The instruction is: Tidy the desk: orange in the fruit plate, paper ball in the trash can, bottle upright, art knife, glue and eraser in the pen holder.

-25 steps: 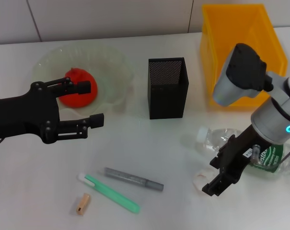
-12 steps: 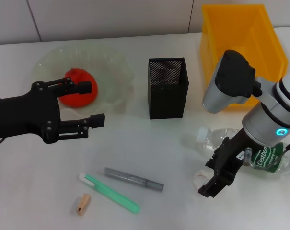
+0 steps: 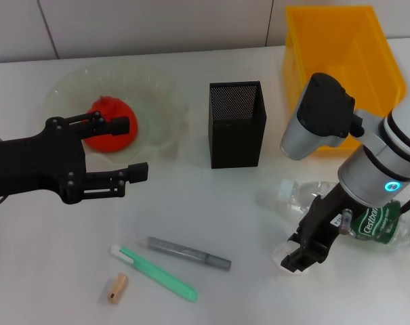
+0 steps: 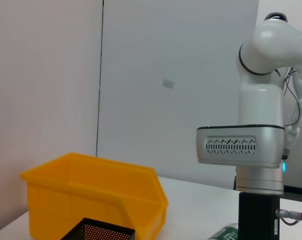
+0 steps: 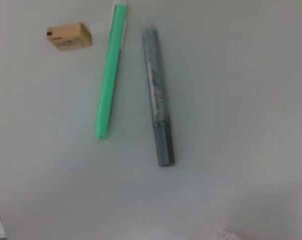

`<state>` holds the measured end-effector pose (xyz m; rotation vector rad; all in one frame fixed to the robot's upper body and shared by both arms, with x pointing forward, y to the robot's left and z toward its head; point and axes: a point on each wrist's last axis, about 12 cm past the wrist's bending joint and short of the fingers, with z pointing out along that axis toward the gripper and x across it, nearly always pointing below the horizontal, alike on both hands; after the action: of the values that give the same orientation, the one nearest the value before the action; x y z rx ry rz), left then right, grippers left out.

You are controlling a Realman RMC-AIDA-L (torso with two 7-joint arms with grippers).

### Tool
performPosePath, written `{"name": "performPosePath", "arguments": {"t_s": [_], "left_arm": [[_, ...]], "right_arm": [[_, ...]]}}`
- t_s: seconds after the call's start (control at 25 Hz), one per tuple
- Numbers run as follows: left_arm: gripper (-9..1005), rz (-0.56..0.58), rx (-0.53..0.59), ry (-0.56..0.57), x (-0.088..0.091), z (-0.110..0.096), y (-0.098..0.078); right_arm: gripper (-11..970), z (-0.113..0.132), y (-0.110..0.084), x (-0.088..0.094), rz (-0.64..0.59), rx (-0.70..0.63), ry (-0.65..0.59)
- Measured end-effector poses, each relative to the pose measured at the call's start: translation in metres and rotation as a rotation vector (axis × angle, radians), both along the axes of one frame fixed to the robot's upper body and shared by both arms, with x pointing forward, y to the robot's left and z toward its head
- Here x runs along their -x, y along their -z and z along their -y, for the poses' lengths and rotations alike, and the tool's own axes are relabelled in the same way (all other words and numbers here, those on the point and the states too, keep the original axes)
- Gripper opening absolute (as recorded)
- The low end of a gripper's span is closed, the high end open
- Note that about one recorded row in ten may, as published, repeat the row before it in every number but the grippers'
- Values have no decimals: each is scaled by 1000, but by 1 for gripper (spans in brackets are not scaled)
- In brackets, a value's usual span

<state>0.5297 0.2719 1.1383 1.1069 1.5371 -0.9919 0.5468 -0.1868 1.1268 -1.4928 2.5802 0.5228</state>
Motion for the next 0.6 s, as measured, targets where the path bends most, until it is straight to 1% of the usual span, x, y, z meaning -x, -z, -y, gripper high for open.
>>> {"name": "performPosePath", "arguments": {"t_s": [0.04, 0.24, 0.4, 0.6], "left_arm": [[805, 2, -1, 1, 0, 0, -1], [804, 3, -1, 2, -1, 1, -1], [803, 1, 0, 0, -2, 1, 0], [802, -3, -2, 0, -1, 1, 1]], "right_arm": [[595, 0, 0, 0, -1, 0, 0], [397, 0, 1, 0, -4, 1, 1], [367, 0, -4, 1, 13, -4, -3], [359, 3, -21, 2, 75, -30, 13]]}}
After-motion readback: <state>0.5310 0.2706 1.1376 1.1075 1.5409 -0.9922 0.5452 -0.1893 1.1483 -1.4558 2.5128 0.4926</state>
